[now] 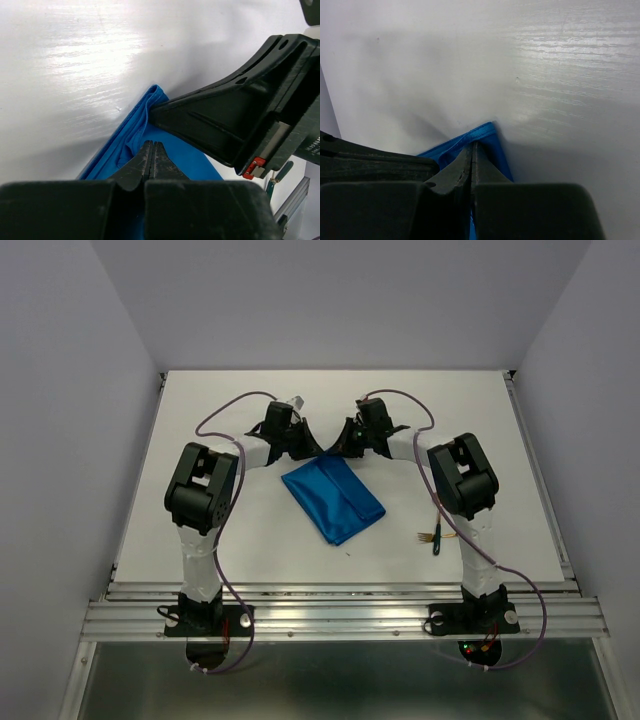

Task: Fold the napkin into a case and place the utensils inside
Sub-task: Smooth out the 2/3-rectangle-folded napkin at the center of the board.

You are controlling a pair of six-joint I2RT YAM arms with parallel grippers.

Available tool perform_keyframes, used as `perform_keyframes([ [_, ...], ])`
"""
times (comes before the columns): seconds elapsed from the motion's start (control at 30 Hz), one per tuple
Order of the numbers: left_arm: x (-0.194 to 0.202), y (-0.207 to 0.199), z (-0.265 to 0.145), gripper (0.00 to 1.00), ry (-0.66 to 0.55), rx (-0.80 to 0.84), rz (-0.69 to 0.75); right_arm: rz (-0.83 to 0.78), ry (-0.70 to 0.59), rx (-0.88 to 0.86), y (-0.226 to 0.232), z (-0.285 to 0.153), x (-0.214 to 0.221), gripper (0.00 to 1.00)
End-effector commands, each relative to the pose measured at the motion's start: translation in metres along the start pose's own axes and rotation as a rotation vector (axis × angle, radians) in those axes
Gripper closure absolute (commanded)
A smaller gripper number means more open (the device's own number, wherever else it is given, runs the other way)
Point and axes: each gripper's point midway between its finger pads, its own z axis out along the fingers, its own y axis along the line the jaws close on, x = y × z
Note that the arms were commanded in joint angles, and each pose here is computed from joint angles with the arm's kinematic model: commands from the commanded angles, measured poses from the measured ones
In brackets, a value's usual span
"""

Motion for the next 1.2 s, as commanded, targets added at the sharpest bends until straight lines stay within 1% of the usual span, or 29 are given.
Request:
perform_keyframes([
  [0.0,-0.001,0.005,0.0,1.0,-0.019,-0.022,0.018,-0.025,-0.019,0.004,0.007,-0.008,-0.001,0.99],
  [0.23,0.011,0.02,0.004,1.0,0.004,-0.06,0.005,-0.044,-0.047,-0.012,0.019,-0.021,-0.01,0.99],
  [0.57,0.014,0.012,-0.006,1.0,0.005,-0.025,0.012,-0.094,-0.141,-0.069,0.059,-0.059,-0.038,0.98],
  [0.7,0.014,0.009,-0.007,1.0,0.008,-0.016,0.017,-0.114,-0.163,-0.088,0.07,-0.077,-0.042,0.98],
  [0.73,0.016,0.011,-0.006,1.0,0.014,-0.018,0.017,-0.128,-0.151,-0.073,0.067,-0.079,-0.033,0.98],
  [0.77,0.017,0.011,-0.006,1.0,0.015,-0.019,0.018,-0.143,-0.168,-0.079,0.072,-0.09,-0.035,0.97],
  [0.83,0.019,0.013,-0.006,1.0,0.019,-0.018,0.016,-0.149,-0.162,-0.066,0.066,-0.097,-0.026,0.97],
  [0.87,0.021,0.013,-0.006,1.0,0.022,-0.018,0.018,-0.155,-0.128,-0.041,0.053,-0.096,-0.007,0.97],
  [1.0,0.025,0.016,-0.006,1.0,0.03,-0.018,0.024,-0.173,-0.115,-0.007,0.038,-0.119,0.02,0.97],
  [1.03,0.024,0.015,-0.007,1.0,0.027,-0.014,0.027,-0.169,-0.089,-0.001,0.03,-0.126,0.039,0.98],
  [1.1,0.024,0.015,-0.008,1.0,0.028,-0.012,0.027,-0.161,-0.066,0.008,0.021,-0.133,0.058,0.98],
  [1.13,0.024,0.013,-0.008,1.0,0.027,-0.007,0.03,-0.16,-0.046,0.021,0.014,-0.14,0.075,0.98],
  [1.17,0.023,0.013,-0.009,1.0,0.024,-0.006,0.032,-0.156,-0.041,0.033,0.008,-0.143,0.08,0.97],
])
